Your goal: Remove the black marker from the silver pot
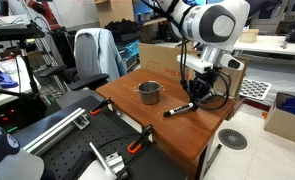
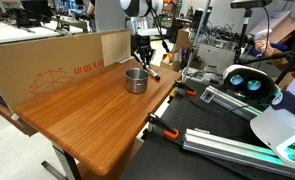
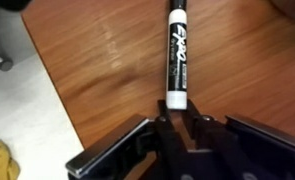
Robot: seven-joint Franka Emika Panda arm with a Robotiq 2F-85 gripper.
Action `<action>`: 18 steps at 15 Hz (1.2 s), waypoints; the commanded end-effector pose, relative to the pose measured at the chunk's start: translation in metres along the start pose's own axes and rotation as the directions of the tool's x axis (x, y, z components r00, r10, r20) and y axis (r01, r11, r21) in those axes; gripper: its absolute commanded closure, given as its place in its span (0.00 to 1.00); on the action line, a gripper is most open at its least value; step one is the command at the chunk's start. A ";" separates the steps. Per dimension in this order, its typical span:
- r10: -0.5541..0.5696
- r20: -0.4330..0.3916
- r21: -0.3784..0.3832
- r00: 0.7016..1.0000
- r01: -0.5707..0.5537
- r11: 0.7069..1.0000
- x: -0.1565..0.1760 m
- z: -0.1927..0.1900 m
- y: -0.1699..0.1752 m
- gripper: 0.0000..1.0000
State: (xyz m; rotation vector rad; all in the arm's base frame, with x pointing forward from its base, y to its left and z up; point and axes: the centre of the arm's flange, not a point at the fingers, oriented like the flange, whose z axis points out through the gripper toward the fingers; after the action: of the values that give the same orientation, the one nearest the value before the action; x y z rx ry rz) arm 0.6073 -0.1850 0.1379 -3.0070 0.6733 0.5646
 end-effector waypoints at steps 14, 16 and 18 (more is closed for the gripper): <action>-0.017 -0.032 -0.044 0.999 0.016 0.999 0.010 -0.020 -0.012 0.00; -0.020 -0.051 -0.043 0.998 0.018 0.999 0.005 -0.032 -0.018 0.00; -0.037 -0.084 -0.036 0.996 0.034 0.999 -0.004 -0.050 -0.027 0.00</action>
State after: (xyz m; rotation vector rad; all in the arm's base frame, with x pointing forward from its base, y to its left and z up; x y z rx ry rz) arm 0.6338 -0.1764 0.1582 -3.0685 0.6277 0.4867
